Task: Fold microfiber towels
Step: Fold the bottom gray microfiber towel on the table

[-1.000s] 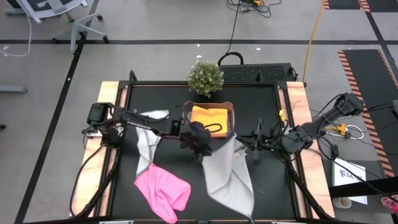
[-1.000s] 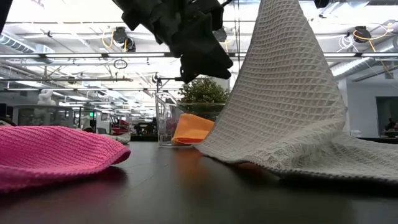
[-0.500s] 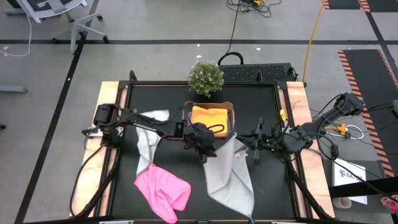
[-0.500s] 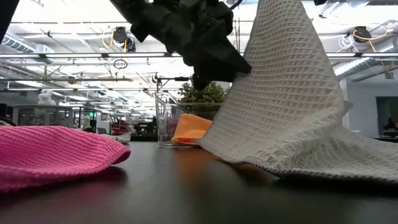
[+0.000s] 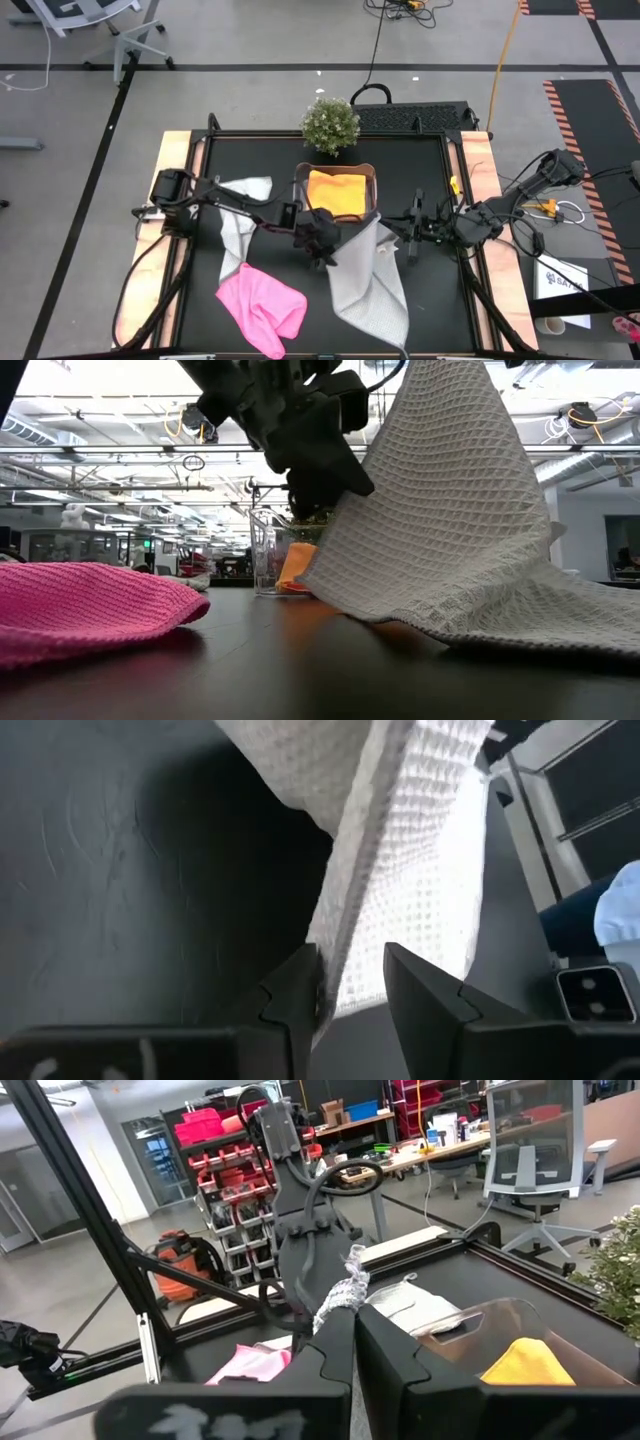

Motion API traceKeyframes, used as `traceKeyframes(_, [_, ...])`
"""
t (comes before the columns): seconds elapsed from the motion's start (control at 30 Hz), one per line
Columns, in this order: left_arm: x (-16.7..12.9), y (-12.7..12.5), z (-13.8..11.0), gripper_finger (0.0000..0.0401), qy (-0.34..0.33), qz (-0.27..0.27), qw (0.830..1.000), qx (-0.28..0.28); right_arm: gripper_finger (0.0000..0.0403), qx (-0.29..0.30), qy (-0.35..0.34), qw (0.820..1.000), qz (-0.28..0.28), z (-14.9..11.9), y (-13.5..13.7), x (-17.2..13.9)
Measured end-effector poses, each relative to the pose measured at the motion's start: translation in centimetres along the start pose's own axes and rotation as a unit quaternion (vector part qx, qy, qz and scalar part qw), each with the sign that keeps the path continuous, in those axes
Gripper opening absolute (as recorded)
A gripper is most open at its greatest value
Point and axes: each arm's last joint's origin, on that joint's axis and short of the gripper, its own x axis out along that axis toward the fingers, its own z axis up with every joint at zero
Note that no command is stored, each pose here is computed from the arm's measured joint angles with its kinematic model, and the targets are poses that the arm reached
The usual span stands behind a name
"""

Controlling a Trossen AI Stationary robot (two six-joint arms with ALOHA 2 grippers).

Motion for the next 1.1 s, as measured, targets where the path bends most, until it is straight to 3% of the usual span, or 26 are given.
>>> traceKeyframes(0.17, [0.2,-0.3,-0.2,0.0102,-0.001,0.022,1.000,-0.012,0.0000,0.000,0.000,1.000,0.000,0.0,0.0,0.0])
traceKeyframes(0.33, [-0.1,-0.4,-0.2,0.0013,0.002,0.031,0.999,-0.041,0.0000,0.000,0.000,1.000,0.000,0.0,0.0,0.0])
traceKeyframes(0.5, [-1.8,-1.5,0.1,0.0004,-0.009,0.060,0.997,-0.054,0.0000,-0.003,-0.006,1.000,0.002,0.2,0.1,0.0])
traceKeyframes(0.7, [-7.1,-4.3,0.9,0.0003,-0.058,0.158,0.985,-0.039,0.0000,-0.012,-0.048,0.999,0.010,1.3,0.1,0.0])
traceKeyframes(0.87, [-13.3,-6.3,1.9,0.0002,-0.156,0.226,0.961,-0.027,0.0000,-0.025,-0.096,0.995,0.016,2.9,-0.5,-0.3])
traceKeyframes(1.1, [-20.2,-8.2,2.0,0.0001,-0.256,0.269,0.928,0.002,0.0000,-0.051,-0.070,0.996,-0.009,3.0,-2.1,-0.3])
